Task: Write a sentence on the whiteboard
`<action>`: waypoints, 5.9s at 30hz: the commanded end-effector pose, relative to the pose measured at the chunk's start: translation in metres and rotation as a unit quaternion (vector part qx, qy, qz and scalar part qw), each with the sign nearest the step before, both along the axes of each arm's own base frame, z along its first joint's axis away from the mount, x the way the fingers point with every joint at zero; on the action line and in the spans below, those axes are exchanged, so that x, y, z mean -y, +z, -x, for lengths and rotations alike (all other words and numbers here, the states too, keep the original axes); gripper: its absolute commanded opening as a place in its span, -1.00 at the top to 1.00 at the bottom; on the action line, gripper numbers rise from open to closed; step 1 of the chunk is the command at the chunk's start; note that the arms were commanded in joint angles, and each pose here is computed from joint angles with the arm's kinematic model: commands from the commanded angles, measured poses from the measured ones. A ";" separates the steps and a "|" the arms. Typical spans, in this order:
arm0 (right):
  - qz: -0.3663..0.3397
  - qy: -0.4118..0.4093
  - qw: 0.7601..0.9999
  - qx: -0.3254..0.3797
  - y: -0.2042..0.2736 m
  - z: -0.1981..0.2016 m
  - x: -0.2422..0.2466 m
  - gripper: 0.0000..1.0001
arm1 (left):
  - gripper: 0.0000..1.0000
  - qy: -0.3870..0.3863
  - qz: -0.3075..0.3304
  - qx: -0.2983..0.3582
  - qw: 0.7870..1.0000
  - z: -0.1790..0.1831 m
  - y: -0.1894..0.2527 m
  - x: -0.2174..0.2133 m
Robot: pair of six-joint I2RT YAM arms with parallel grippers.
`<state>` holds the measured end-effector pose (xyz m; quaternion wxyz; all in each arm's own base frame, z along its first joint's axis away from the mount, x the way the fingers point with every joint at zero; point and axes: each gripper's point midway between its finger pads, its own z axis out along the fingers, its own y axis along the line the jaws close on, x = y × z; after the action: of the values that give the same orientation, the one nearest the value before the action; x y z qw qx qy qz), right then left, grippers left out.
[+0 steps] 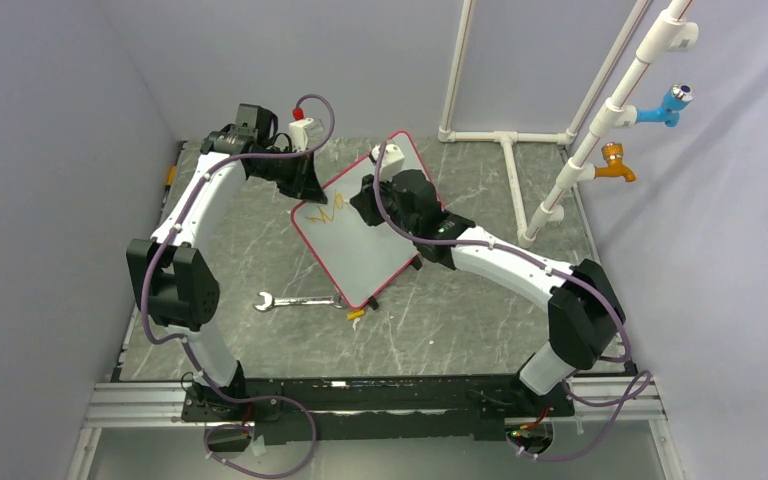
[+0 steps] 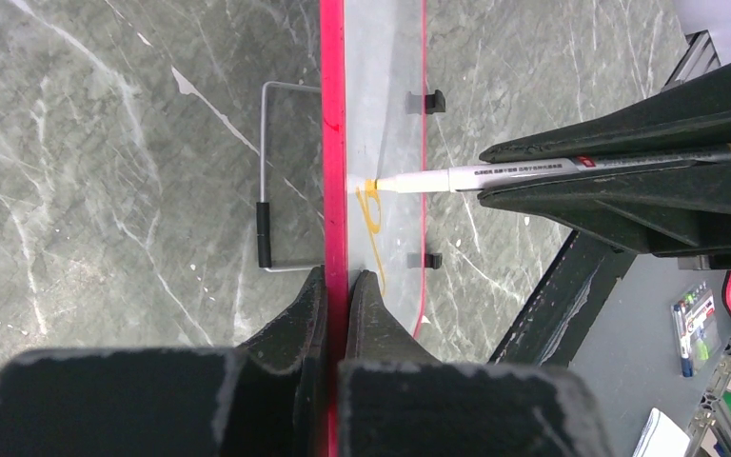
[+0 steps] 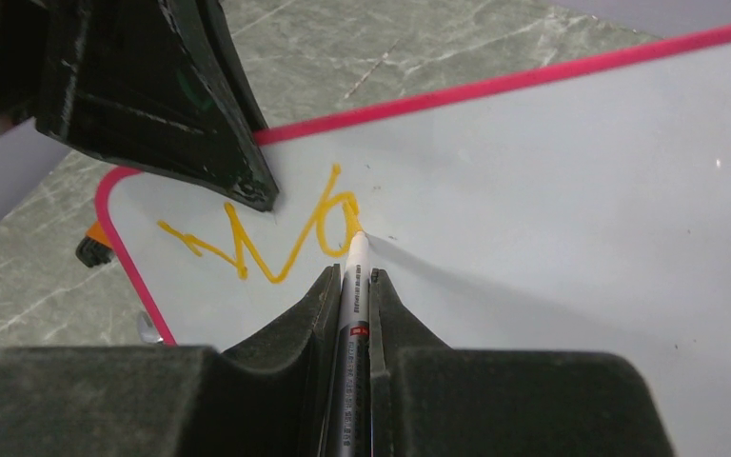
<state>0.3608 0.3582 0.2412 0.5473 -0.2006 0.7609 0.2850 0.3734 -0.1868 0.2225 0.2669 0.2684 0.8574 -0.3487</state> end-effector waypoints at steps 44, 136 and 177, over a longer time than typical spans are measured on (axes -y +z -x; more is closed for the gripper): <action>-0.001 -0.036 0.999 0.035 0.031 -0.022 0.006 1.00 | 1.00 -0.022 -0.061 0.046 0.997 0.001 -0.011 -0.002; 0.012 -0.079 0.997 -0.018 0.003 -0.024 0.037 1.00 | 1.00 -0.025 -0.064 0.047 0.997 0.003 -0.010 -0.001; 0.000 -0.097 0.995 -0.033 0.005 -0.037 0.053 1.00 | 1.00 -0.026 -0.064 0.046 0.997 0.003 -0.010 0.000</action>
<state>0.4074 0.3025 0.2410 0.5495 -0.1173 0.7997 0.2119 0.3697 -0.1914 0.2273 0.2737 0.2777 0.8561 -0.3391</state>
